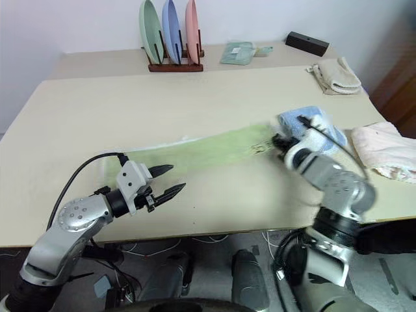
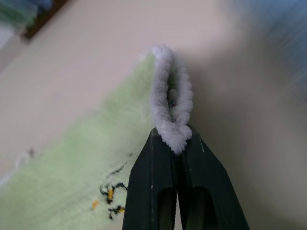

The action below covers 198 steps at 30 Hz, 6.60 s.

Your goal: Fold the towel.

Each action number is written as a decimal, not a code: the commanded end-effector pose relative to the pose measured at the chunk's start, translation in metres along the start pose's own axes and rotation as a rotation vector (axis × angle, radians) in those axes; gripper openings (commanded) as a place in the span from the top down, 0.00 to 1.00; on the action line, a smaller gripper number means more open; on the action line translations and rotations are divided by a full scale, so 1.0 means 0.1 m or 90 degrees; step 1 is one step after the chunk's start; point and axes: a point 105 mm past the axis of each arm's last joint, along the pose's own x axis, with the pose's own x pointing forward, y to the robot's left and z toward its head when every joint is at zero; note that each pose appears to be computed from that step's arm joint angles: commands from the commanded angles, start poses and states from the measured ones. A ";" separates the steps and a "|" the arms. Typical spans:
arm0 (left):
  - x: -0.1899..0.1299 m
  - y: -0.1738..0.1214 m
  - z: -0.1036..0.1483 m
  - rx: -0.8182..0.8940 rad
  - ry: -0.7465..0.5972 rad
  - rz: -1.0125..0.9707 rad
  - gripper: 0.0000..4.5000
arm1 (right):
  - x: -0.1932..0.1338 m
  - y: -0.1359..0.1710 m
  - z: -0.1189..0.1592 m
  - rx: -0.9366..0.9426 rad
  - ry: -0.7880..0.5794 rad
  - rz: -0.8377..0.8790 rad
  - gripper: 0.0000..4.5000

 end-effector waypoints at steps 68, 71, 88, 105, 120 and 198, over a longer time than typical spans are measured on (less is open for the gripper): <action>-0.32 0.05 -0.21 -0.126 0.035 0.153 0.36 | 0.37 1.11 -0.55 -0.589 -0.022 0.409 0.94; -0.48 -0.04 -0.35 -0.272 0.044 0.205 0.24 | 0.17 1.30 -0.23 -0.626 -0.089 0.465 0.71; -0.60 0.29 -0.80 -0.813 -0.037 0.534 0.00 | -0.07 1.64 -0.49 -0.729 -0.092 0.621 0.06; -0.67 0.83 -0.69 -0.855 -0.165 0.602 0.99 | -0.17 1.53 -0.60 -0.759 -0.063 0.602 0.05; -0.83 1.15 0.38 -0.320 -0.146 0.386 0.99 | -0.09 1.40 -0.62 -0.772 -0.040 0.571 0.05; -0.72 1.17 -0.35 -0.435 -0.022 0.346 0.02 | -0.02 1.59 -0.61 -0.701 -0.066 0.574 0.00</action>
